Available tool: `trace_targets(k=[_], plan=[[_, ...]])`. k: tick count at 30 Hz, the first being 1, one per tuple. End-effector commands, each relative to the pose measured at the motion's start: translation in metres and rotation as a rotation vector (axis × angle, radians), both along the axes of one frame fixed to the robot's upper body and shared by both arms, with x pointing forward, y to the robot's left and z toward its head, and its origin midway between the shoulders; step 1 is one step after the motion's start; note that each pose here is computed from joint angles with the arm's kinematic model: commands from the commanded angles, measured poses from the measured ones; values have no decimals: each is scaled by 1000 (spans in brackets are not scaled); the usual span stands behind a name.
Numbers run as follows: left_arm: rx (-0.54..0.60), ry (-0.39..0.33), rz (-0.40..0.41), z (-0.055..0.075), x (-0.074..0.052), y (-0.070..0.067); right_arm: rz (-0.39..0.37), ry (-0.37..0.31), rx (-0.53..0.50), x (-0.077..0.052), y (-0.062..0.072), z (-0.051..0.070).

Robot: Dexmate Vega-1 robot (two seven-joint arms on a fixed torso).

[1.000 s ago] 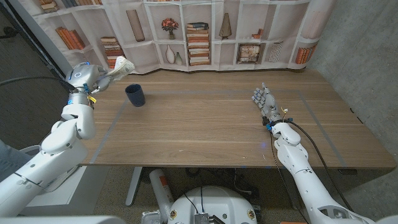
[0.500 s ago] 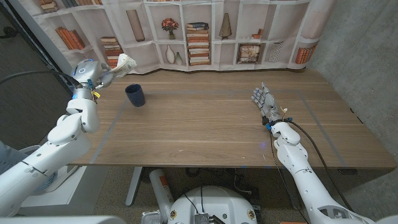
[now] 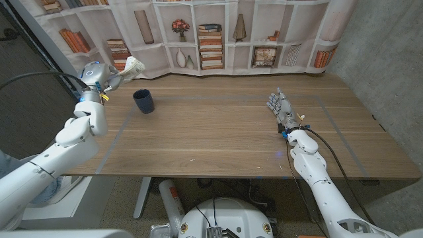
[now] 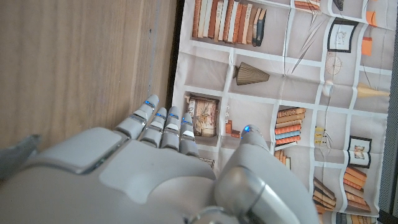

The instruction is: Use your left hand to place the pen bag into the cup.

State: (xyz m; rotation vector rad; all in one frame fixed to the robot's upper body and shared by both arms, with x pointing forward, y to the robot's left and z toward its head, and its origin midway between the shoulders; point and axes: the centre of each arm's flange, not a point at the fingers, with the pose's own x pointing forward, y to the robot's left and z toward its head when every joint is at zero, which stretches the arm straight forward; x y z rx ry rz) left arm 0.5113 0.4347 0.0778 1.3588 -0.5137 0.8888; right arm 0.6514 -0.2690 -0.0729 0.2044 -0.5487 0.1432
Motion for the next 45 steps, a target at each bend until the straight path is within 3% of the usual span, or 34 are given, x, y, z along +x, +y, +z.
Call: trace_targets(k=[1, 12, 26, 45], plan=[[-12, 11, 1, 5, 19, 7, -7, 5, 5, 2, 2, -2], [-29, 28, -10, 9, 40, 6, -14, -1, 10, 2, 1, 0], [-39, 64, -37, 3, 63, -2, -17, 0, 17, 4, -1, 0], [-56, 111, -44, -13, 76, -8, -16, 0, 17, 3, -4, -1]])
